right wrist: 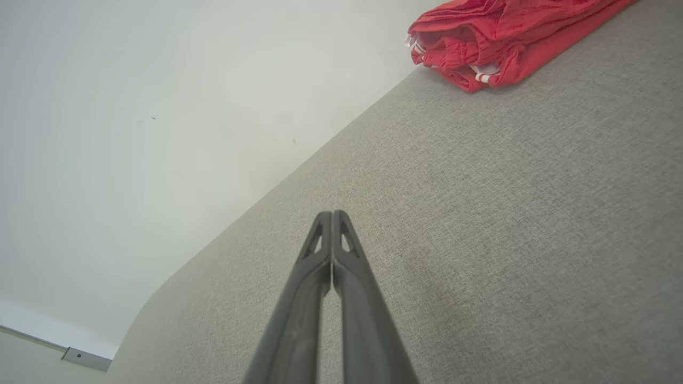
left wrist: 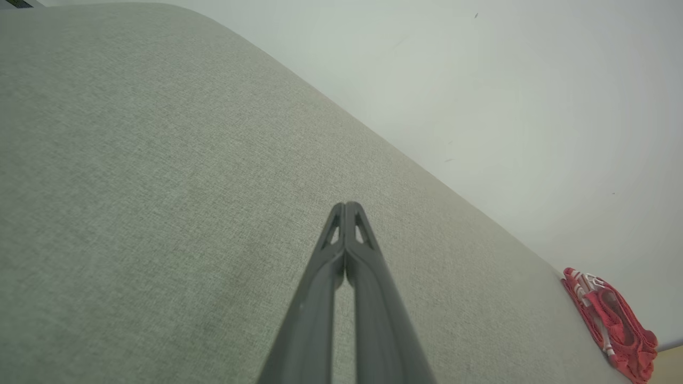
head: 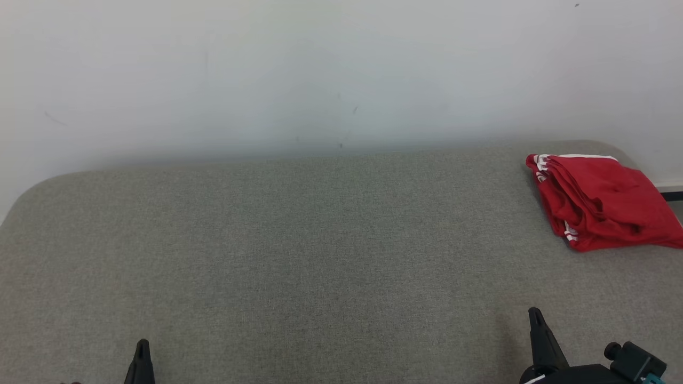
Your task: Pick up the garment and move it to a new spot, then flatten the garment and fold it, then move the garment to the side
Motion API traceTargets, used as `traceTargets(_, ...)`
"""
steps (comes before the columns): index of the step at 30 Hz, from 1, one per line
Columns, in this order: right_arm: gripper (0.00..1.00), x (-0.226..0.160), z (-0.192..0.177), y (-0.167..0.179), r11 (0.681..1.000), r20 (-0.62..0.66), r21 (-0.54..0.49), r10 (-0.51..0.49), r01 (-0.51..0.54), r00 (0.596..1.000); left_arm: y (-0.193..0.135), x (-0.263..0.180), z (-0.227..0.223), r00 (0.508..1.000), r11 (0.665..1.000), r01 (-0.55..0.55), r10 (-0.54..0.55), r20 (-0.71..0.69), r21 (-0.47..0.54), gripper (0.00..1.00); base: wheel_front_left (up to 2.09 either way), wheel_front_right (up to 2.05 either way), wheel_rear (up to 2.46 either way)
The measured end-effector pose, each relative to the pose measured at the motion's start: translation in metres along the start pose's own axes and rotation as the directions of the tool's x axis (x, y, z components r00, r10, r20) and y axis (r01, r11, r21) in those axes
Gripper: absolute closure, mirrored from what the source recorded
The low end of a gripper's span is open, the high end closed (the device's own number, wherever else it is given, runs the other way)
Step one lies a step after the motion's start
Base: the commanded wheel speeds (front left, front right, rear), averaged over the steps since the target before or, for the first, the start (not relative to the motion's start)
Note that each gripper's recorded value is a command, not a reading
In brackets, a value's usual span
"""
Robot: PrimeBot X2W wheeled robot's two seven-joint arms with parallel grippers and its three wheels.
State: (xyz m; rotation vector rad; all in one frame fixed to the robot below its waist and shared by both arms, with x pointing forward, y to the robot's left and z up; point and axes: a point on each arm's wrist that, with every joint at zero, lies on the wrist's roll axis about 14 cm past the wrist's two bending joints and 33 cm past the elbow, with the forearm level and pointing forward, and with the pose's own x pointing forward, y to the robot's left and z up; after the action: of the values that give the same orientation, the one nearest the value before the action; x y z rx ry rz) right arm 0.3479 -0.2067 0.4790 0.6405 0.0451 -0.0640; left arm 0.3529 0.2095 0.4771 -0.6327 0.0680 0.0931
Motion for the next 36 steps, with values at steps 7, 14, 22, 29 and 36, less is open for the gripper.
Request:
traceTargets(7,1.00,0.004,0.002,0.001,0.995,0.001,0.100,-0.005,0.005,1.000,-0.002,0.004,0.001,1.000,0.995,0.001,-0.002,-0.005,-0.098,1.00,0.00,0.00,0.00)
traceTargets(14,1.00,0.008,0.004,0.002,0.981,0.002,0.193,-0.006,0.005,1.000,-0.005,0.008,0.003,1.000,0.980,0.003,-0.005,-0.007,-0.198,1.00,0.00,0.00,0.00)
traceTargets(22,1.00,0.012,0.006,0.003,0.953,-0.001,0.303,-0.006,0.006,1.000,-0.007,0.011,0.004,1.000,0.952,0.005,-0.010,-0.014,-0.305,1.00,0.00,0.00,0.00)
traceTargets(29,1.00,0.016,0.009,0.007,0.926,0.001,0.377,0.002,-0.002,1.000,-0.009,0.014,0.004,1.000,0.923,0.011,-0.018,-0.015,-0.385,1.00,0.00,0.00,0.00)
traceTargets(36,1.00,0.018,0.009,0.008,0.895,-0.001,0.445,0.005,-0.004,1.000,-0.013,0.017,0.006,0.999,0.890,0.022,-0.031,-0.012,-0.455,1.00,0.00,0.00,0.00)
